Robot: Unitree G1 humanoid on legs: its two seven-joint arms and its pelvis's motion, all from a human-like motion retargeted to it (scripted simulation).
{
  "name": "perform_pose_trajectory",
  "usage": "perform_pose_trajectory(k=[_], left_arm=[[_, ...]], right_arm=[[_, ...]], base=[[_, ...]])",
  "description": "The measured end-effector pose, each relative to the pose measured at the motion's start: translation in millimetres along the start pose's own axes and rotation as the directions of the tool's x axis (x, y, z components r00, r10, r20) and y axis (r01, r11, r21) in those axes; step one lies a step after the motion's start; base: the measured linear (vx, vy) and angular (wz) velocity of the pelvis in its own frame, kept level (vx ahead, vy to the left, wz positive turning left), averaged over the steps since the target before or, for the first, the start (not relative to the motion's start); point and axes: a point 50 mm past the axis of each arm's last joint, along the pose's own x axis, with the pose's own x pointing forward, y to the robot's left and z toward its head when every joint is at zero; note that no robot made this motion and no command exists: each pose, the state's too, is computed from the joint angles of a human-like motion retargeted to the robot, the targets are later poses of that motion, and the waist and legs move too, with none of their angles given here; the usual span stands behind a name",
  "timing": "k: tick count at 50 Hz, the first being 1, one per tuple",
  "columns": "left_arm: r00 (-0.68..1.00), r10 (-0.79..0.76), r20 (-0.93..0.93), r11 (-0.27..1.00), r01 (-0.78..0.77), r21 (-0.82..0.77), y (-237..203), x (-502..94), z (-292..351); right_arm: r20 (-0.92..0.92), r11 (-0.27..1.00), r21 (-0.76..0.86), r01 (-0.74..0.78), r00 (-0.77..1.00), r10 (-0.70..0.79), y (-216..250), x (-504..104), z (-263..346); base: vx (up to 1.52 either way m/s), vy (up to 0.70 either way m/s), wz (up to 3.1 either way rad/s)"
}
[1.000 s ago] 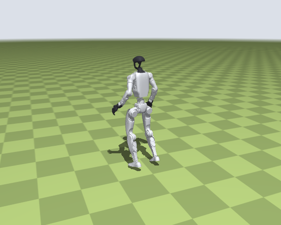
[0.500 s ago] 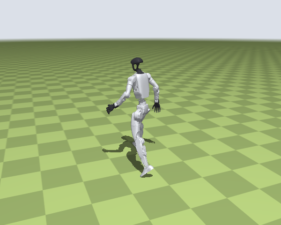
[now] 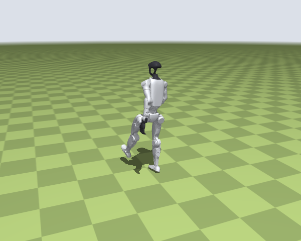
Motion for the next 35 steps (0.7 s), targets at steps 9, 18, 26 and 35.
perform_pose_trajectory(k=[9, 18, 26, 35], left_arm=[[0.994, 0.003, -0.113, 0.982, 0.018, 0.186, 1.3, 7.4, -2.9], [0.970, 0.232, 0.067, 0.968, -0.224, -0.114, 66.5, 16.5, 60.0], [0.869, 0.324, 0.375, 0.940, -0.249, -0.233, 97.7, 4.2, 160.6], [0.769, 0.228, 0.597, 0.974, -0.185, -0.132, 88.7, -16.1, 207.7]], right_arm=[[0.074, 0.997, 0.083, 0.004, 0.997, -0.010, -12.2, 31.2, 74.2], [0.077, 0.982, 0.168, -0.085, 0.994, 0.073, 11.4, 19.8, 70.1], [-0.120, 0.965, 0.234, -0.118, 0.981, 0.149, 28.4, 1.6, 8.0], [-0.434, 0.951, 0.249, -0.182, 0.857, 0.278, 69.5, -66.0, -97.2]], base=[[0.26, -0.04, -0.94], [0.22, 0.06, -0.29], [0.13, 0.05, 0.76], [0.15, 0.10, 1.02]])
